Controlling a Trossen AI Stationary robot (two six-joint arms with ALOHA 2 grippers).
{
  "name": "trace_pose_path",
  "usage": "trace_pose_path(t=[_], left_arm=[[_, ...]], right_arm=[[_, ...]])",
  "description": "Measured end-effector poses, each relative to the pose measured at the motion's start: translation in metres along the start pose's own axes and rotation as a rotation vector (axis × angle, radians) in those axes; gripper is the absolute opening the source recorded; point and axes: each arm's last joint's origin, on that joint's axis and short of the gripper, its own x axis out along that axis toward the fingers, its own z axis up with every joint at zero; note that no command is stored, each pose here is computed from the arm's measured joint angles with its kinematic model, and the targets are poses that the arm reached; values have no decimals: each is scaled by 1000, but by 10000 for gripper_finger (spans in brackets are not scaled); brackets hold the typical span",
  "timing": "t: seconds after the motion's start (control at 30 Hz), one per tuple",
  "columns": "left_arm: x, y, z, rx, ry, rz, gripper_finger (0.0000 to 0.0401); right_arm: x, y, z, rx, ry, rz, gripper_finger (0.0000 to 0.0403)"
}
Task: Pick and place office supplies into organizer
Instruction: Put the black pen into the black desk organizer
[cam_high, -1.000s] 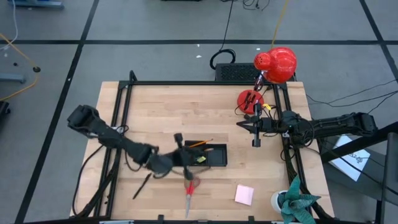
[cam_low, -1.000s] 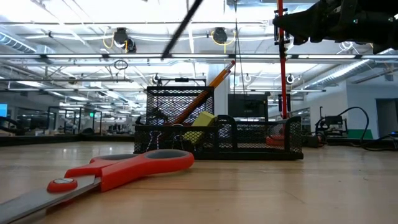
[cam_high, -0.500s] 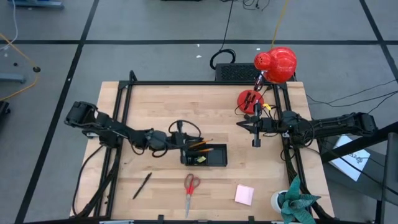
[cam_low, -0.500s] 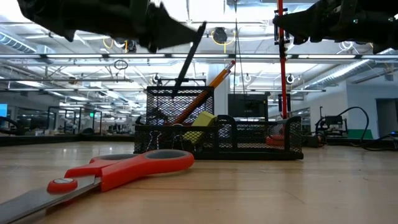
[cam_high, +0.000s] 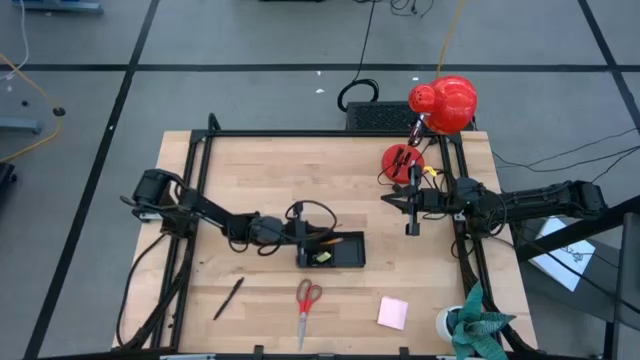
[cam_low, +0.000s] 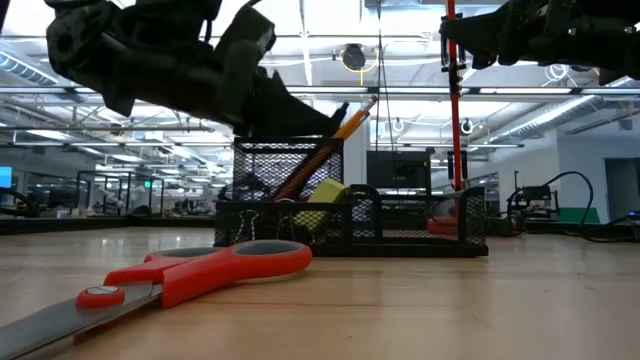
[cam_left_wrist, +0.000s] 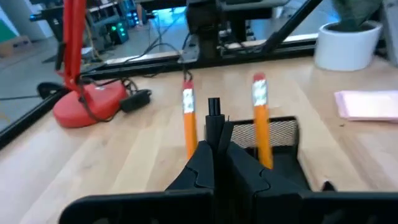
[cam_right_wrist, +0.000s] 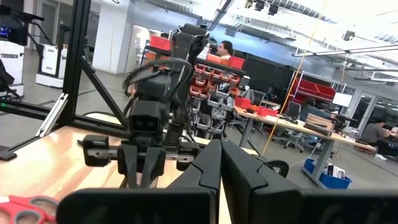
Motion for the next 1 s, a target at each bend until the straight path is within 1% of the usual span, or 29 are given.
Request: trace_pose_path(t=[0.1, 0.13, 0.33, 0.47, 0.63, 0.73, 0.8, 0.83, 0.9, 0.93, 1.0], left_arm=[[0, 0, 0, -12, 2, -2, 9], [0, 0, -1, -20, 9, 6, 15], [0, 0, -1, -36, 15, 20, 83], [0, 2, -1, -41, 16, 24, 113], [0, 2, -1, -42, 15, 27, 124], [-2, 3, 6, -31, -8, 28, 125], [-7, 4, 17, -14, -27, 27, 126], [-10, 4, 27, -5, -26, 24, 126], [-20, 3, 56, 18, -8, 29, 126], [-28, 1, 72, 32, 31, 38, 126], [-46, -4, 100, 47, 154, 66, 126]], right_arm=[[0, 0, 0, -1, 0, 0, 4], [0, 0, 0, -2, 0, 0, 4], [0, 0, 0, -2, -1, 0, 4], [0, 0, 0, -2, 0, 0, 4], [0, 0, 0, -2, 0, 0, 4], [0, 0, 0, -1, 0, 0, 4], [0, 0, -1, -1, 5, 1, 4], [0, 0, -1, -1, 9, 2, 4], [0, 0, -2, -2, 17, 4, 4], [0, 0, -2, -2, 18, 4, 4], [0, 0, -2, -8, 18, 4, 4]])
